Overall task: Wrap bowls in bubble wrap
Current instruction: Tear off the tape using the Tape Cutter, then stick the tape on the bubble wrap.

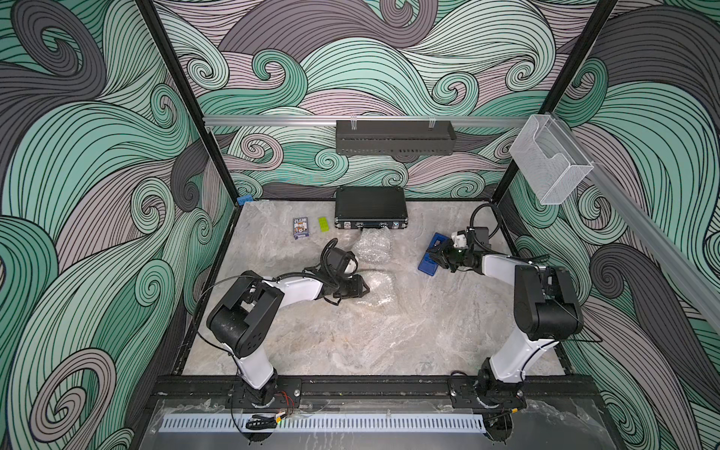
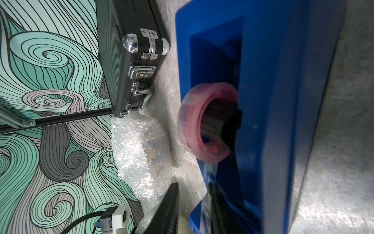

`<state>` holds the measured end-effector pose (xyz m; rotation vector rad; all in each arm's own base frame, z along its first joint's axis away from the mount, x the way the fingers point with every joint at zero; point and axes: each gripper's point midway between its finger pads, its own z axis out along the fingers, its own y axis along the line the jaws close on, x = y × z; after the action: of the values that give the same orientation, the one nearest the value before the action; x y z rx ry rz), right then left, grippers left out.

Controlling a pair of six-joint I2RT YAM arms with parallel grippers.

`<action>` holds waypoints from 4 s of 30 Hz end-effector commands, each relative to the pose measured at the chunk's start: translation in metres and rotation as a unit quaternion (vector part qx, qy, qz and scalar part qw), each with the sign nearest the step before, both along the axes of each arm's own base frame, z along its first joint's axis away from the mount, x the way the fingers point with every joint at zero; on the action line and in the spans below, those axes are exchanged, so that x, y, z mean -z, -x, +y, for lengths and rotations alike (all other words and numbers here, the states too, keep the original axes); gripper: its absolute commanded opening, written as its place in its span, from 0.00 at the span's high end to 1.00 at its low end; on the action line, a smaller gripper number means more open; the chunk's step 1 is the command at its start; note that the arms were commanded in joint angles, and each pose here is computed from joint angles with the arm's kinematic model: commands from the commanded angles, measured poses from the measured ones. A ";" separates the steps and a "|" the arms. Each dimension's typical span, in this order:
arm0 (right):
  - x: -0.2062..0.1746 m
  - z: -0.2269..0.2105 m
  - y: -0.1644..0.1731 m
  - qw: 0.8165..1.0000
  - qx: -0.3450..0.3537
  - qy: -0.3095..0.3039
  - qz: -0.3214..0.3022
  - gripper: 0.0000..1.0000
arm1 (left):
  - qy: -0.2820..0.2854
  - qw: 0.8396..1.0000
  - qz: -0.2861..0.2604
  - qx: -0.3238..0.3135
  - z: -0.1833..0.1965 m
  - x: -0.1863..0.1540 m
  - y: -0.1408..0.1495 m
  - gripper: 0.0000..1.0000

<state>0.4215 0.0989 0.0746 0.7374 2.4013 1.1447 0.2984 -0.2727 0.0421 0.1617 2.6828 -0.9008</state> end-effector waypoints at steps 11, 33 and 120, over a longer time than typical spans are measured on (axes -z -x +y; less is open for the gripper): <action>-0.033 0.007 0.002 0.998 -0.005 -0.037 -0.040 1.00 | -0.009 1.000 0.012 0.005 0.006 0.009 0.005 0.63; -0.061 0.048 0.095 0.994 -0.083 -0.037 -0.059 1.00 | -0.006 1.000 0.007 0.005 0.005 0.005 0.005 0.63; -0.104 0.228 0.112 0.945 -0.318 0.033 -0.074 1.00 | 0.003 1.000 0.007 0.011 0.003 0.001 0.008 0.63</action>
<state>0.3055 0.3165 0.1736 -0.1360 2.6234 1.2331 0.2949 -0.2743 0.0416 0.1715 2.6870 -0.9267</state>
